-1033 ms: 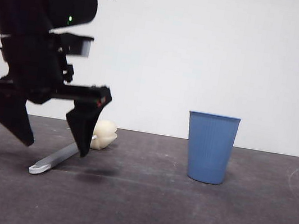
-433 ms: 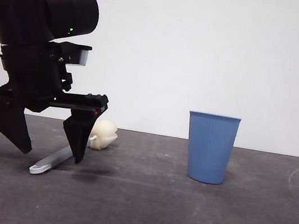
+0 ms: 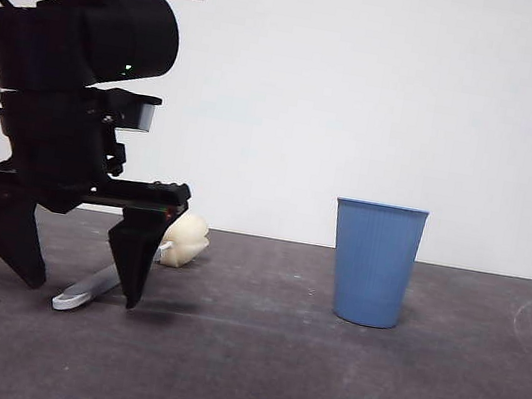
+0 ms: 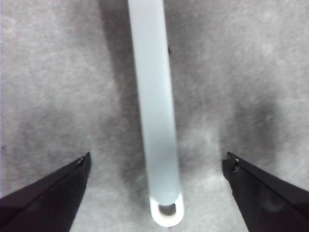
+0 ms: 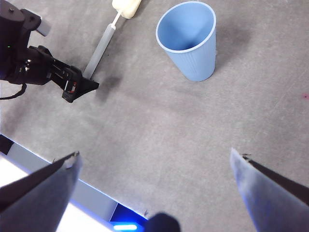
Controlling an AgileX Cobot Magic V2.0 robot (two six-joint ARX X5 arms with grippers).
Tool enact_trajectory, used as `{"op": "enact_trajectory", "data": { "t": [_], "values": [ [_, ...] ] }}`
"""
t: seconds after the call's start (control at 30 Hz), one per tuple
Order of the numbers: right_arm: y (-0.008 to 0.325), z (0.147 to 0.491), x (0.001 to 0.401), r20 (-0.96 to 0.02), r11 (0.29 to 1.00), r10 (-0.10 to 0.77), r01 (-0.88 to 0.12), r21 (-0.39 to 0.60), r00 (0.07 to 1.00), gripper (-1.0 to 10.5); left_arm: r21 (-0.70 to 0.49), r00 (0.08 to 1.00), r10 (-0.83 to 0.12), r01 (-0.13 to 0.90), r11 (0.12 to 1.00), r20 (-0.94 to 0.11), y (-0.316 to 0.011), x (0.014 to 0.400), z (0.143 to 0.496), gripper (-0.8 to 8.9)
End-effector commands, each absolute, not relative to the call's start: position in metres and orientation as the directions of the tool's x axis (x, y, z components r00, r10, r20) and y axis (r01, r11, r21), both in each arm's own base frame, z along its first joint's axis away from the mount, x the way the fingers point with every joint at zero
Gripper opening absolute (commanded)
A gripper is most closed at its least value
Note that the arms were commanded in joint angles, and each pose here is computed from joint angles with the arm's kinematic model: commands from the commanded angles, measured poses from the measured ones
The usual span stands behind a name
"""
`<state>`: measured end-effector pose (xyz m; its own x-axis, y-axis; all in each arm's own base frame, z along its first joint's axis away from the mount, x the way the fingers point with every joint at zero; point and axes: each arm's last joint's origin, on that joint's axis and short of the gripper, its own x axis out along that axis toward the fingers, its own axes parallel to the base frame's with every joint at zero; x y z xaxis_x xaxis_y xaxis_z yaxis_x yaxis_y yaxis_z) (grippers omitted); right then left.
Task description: Pick up the cup brush,pick up the cup,insert the brush into the cup,clean the cup,put the cup brush back,put the cup back to the fixed position on the table
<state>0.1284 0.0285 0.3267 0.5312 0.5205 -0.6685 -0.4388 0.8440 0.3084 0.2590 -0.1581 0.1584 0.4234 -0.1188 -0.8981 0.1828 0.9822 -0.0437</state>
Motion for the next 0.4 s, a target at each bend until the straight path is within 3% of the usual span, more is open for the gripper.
{"op": "enact_trajectory", "data": {
  "t": [0.03,0.17,0.3,0.4],
  "values": [
    [0.0289,0.3275,0.1287,-0.665,0.844,0.521,-0.438,0.309,0.536,6.6,-0.039,0.398,-0.108,0.178,0.983,-0.911,-0.1603,0.2572,0.1506,3.95],
    [0.0289,0.3275,0.1287,-0.665,0.845,0.52,-0.437,0.308,0.536,6.6,-0.037,0.393,-0.108,0.182,0.983,-0.913,-0.1607,0.2563,0.1505,2.28],
    [0.0289,0.3275,0.1287,-0.665,0.845,0.52,-0.437,0.308,0.536,6.6,-0.048,0.371,-0.116,0.189,0.981,-0.921,-0.1602,0.2546,0.1506,1.77],
    [0.0289,0.3275,0.1287,-0.665,0.845,0.52,-0.437,0.308,0.536,6.6,-0.057,0.375,-0.127,0.192,0.98,-0.918,-0.1597,0.2531,0.155,0.04]
  ]
}}
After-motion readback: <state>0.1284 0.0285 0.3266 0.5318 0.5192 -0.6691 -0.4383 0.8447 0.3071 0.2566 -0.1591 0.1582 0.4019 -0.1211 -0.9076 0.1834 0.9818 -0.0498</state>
